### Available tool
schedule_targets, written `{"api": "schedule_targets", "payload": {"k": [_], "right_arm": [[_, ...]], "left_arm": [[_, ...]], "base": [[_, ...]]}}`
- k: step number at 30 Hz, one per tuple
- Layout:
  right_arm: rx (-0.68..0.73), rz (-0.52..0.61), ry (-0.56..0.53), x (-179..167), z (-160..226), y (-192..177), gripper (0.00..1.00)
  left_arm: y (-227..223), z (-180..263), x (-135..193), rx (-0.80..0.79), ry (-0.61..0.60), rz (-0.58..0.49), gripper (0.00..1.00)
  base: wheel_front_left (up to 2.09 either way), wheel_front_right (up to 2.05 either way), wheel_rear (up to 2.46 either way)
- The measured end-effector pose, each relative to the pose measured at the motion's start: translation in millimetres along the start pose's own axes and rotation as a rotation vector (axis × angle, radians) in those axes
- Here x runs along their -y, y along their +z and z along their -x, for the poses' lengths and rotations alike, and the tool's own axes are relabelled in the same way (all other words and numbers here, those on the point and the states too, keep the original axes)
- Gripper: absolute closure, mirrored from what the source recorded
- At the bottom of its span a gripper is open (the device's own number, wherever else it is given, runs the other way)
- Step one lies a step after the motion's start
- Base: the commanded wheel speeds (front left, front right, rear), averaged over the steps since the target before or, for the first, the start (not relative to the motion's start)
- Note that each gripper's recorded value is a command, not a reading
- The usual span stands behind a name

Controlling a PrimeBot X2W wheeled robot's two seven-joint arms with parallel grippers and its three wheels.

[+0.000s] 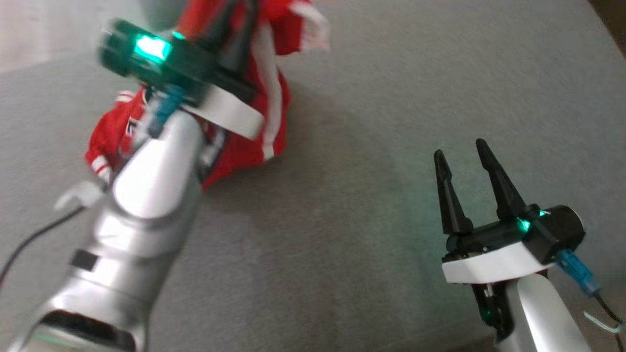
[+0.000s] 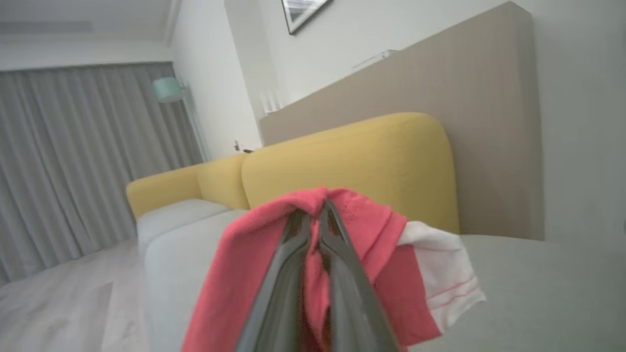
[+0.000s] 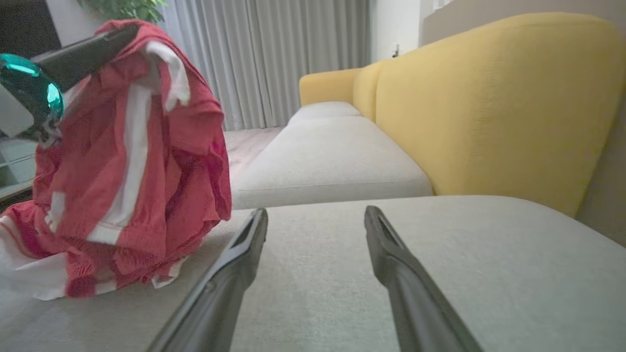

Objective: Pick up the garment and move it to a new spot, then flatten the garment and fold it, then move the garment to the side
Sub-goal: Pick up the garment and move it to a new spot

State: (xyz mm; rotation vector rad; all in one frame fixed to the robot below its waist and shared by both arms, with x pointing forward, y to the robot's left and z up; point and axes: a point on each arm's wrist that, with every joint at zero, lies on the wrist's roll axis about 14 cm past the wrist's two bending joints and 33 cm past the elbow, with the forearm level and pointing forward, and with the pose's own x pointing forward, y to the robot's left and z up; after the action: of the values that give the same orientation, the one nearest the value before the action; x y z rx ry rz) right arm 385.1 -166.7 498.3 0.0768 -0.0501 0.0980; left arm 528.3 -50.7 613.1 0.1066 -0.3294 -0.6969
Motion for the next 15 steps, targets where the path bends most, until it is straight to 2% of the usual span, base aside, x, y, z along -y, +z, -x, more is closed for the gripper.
{"api": "schedule_targets", "payload": {"k": [4,7,8,9,12,15], "right_arm": [[-0.037,0.007,-0.061,18.9,8.0,-10.1,0.0],[-0.055,0.013,-0.088,27.1,11.5,-14.8,0.0],[-0.057,0.014,-0.092,28.6,11.7,-15.3,0.0],[-0.056,0.013,-0.092,28.9,11.3,-15.0,0.0],[-0.048,0.012,-0.073,23.3,7.7,-13.5,0.0],[-0.041,0.013,-0.044,14.8,2.8,-12.6,0.0]], "left_arm": [[-49.2,-4.2,62.2,-0.098,-0.153,0.059,1.0],[-95.3,18.4,109.0,-0.229,-0.259,0.103,0.98],[-109.9,31.1,121.4,-0.28,-0.286,0.115,0.44],[-120.6,43.3,130.5,-0.319,-0.304,0.127,0.0],[-139.2,70.1,137.7,-0.399,-0.306,0.156,0.0],[-134.9,73.5,128.5,-0.394,-0.271,0.166,0.0]], "base": [[0.0,0.0,0.0],[0.0,0.0,0.0],[0.0,0.0,0.0],[0.0,0.0,0.0],[0.0,0.0,0.0],[0.0,0.0,0.0]]}}
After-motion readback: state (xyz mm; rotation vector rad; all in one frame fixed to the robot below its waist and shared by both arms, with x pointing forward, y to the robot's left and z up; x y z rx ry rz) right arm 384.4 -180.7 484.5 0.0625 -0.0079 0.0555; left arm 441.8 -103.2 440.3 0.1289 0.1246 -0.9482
